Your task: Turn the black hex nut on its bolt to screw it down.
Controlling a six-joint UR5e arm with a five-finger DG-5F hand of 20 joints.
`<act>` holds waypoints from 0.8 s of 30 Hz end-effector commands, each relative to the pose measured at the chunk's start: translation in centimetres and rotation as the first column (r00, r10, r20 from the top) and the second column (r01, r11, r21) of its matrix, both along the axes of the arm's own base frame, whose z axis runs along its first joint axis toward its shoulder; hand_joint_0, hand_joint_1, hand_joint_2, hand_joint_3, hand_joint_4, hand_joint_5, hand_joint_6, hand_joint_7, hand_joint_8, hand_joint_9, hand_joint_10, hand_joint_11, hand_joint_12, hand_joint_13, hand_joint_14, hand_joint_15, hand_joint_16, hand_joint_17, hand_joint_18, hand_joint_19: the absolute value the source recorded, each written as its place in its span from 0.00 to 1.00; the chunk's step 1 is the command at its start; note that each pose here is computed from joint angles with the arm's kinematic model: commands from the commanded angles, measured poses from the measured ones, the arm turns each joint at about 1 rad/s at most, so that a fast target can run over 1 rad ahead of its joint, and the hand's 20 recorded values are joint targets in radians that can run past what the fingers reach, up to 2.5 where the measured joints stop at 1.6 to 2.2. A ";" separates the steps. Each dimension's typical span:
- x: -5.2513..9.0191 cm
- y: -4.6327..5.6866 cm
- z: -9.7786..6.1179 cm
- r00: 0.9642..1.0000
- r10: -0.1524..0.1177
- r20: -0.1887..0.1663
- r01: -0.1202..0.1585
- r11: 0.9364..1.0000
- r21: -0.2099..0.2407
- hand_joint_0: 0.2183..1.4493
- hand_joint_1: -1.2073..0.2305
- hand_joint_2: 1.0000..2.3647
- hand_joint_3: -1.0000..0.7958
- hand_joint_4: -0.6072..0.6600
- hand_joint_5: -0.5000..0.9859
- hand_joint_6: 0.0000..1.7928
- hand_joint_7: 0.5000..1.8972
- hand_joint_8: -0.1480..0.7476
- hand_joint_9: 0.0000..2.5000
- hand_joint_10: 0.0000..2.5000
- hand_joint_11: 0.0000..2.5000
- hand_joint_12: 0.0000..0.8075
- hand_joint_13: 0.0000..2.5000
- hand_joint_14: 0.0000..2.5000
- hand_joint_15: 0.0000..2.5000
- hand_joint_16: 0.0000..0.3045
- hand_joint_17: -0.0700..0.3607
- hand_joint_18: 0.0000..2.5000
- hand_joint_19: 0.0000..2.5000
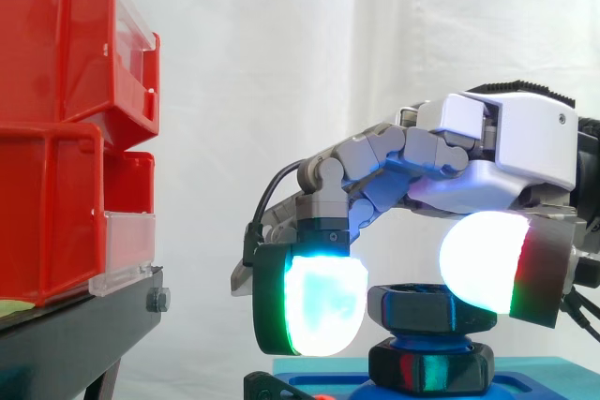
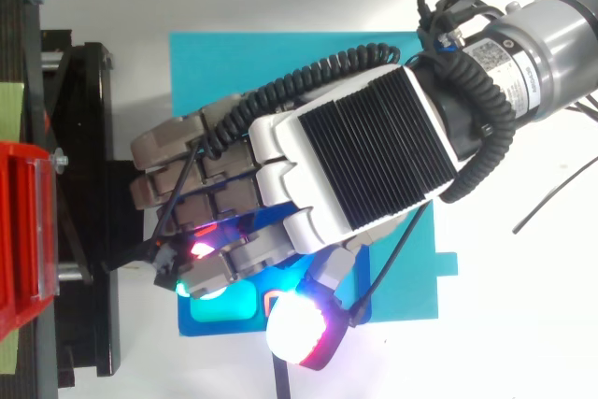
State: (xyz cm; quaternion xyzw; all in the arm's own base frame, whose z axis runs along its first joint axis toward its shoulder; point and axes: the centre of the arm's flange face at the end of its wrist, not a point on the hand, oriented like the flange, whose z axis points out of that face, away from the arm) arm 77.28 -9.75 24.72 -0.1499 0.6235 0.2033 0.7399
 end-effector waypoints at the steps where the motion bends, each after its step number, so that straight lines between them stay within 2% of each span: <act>1: -0.1 -0.4 0.1 1.000 -0.004 0.001 0.004 1.000 0.000 0.21 0.60 0.00 0.28 0.54 0.28 0.42 0.38 0.33 0.33 0.00 0.13 0.30 0.27 0.00 0.12 0.10 0.32 0.18 0.12; 9: -0.2 -1.3 0.0 1.000 -0.012 -0.002 0.012 1.000 0.000 0.21 0.59 0.00 0.28 0.54 0.27 0.45 0.35 0.34 0.33 0.00 0.13 0.30 0.27 0.01 0.13 0.10 0.32 0.18 0.12; 14: -0.4 -1.9 0.0 1.000 -0.006 0.004 0.006 1.000 -0.002 0.21 0.59 0.00 0.28 0.53 0.26 0.47 0.34 0.34 0.34 0.00 0.14 0.30 0.28 0.01 0.14 0.10 0.32 0.18 0.12; 21: -0.6 -3.1 0.0 1.000 -0.007 0.005 0.007 1.000 -0.006 0.21 0.59 0.00 0.28 0.53 0.26 0.48 0.35 0.34 0.34 0.01 0.14 0.30 0.29 0.01 0.14 0.10 0.32 0.18 0.13; 22: -0.8 -3.6 0.1 1.000 -0.008 0.008 0.008 1.000 -0.007 0.21 0.59 0.00 0.28 0.53 0.26 0.48 0.33 0.34 0.34 0.01 0.14 0.30 0.29 0.01 0.15 0.10 0.32 0.18 0.13; 24: -0.8 -3.9 0.1 1.000 -0.005 0.009 0.005 1.000 -0.009 0.21 0.60 0.00 0.28 0.53 0.26 0.48 0.32 0.34 0.34 0.00 0.14 0.30 0.29 0.01 0.15 0.10 0.32 0.18 0.13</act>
